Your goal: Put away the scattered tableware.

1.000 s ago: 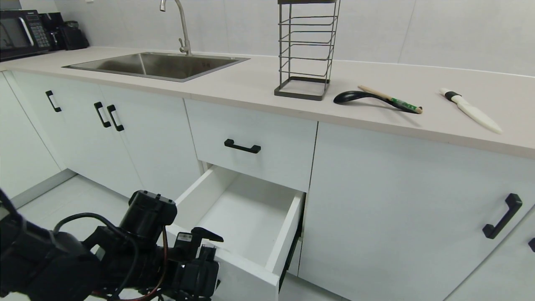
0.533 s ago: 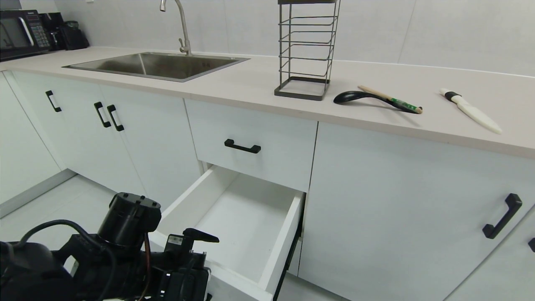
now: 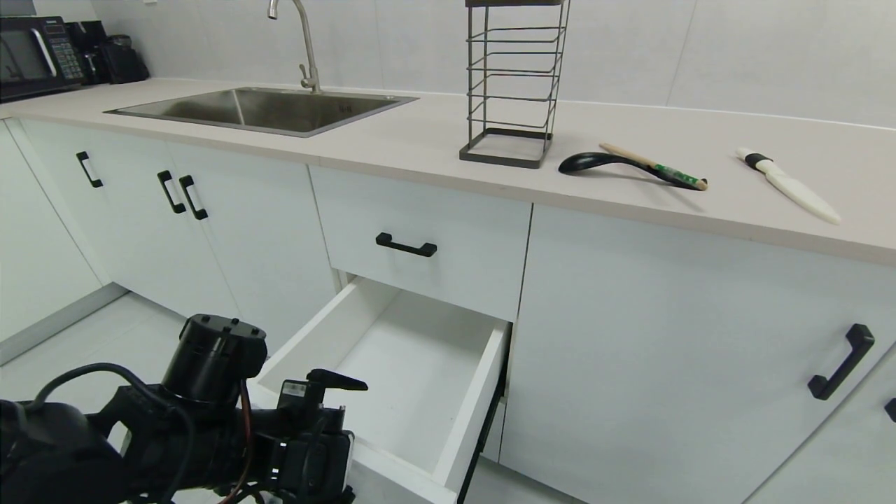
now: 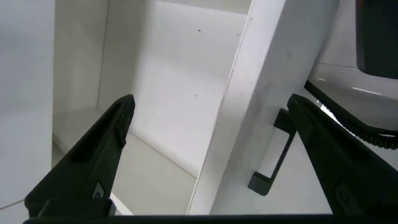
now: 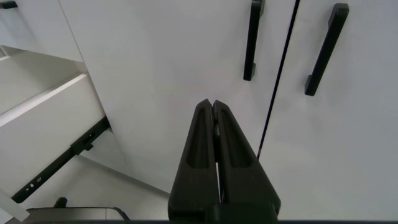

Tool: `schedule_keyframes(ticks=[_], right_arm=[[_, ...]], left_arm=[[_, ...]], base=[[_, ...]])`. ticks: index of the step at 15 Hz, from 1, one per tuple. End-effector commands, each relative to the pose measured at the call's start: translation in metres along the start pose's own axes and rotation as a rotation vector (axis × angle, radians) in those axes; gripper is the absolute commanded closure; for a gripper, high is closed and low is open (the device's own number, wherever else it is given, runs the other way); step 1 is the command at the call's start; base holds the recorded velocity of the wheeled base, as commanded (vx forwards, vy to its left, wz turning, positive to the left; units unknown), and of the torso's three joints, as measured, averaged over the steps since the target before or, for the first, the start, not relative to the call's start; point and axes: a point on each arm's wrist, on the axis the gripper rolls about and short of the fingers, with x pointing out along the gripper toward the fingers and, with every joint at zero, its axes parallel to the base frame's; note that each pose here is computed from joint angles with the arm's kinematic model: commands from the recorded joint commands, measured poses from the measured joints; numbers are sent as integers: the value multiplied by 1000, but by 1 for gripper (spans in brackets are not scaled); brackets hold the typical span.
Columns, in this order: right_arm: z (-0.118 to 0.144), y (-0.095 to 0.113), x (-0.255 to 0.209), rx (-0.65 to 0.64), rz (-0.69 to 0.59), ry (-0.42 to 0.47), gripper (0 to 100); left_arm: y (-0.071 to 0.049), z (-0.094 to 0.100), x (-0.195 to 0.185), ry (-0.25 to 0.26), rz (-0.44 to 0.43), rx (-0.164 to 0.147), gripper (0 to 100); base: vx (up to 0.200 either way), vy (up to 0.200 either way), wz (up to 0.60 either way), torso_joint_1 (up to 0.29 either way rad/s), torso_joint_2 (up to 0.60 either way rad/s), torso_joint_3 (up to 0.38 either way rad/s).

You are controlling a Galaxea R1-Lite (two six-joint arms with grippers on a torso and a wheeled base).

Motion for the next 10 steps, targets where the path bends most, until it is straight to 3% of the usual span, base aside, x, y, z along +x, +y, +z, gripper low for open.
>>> schedule_keyframes(ticks=[1, 4, 5, 6, 7, 8, 10], right_arm=[[0, 0, 0, 0, 0, 2, 100], [0, 0, 0, 0, 0, 2, 100], [0, 0, 0, 0, 0, 2, 100], [0, 0, 0, 0, 0, 2, 100], [0, 0, 0, 0, 0, 2, 100], [0, 0, 0, 0, 0, 2, 100], [0, 0, 0, 0, 0, 2, 100]], left_arm=[[4, 13, -22, -54, 66, -37, 0], [0, 28, -54, -166, 104, -200, 0], [0, 32, -78, -247, 142, -406, 0], [3, 31, -96, -290, 205, -598, 0], [4, 30, -111, -340, 265, -762, 0], [4, 28, -126, -387, 338, -872, 0], [-6, 23, -146, -435, 460, -955, 0]], base=[[0, 0, 0, 0, 0, 0], [0, 0, 0, 0, 0, 0], [0, 0, 0, 0, 0, 0], [0, 0, 0, 0, 0, 0], [0, 0, 0, 0, 0, 0], [0, 0, 0, 0, 0, 0], [0, 0, 0, 0, 0, 0]])
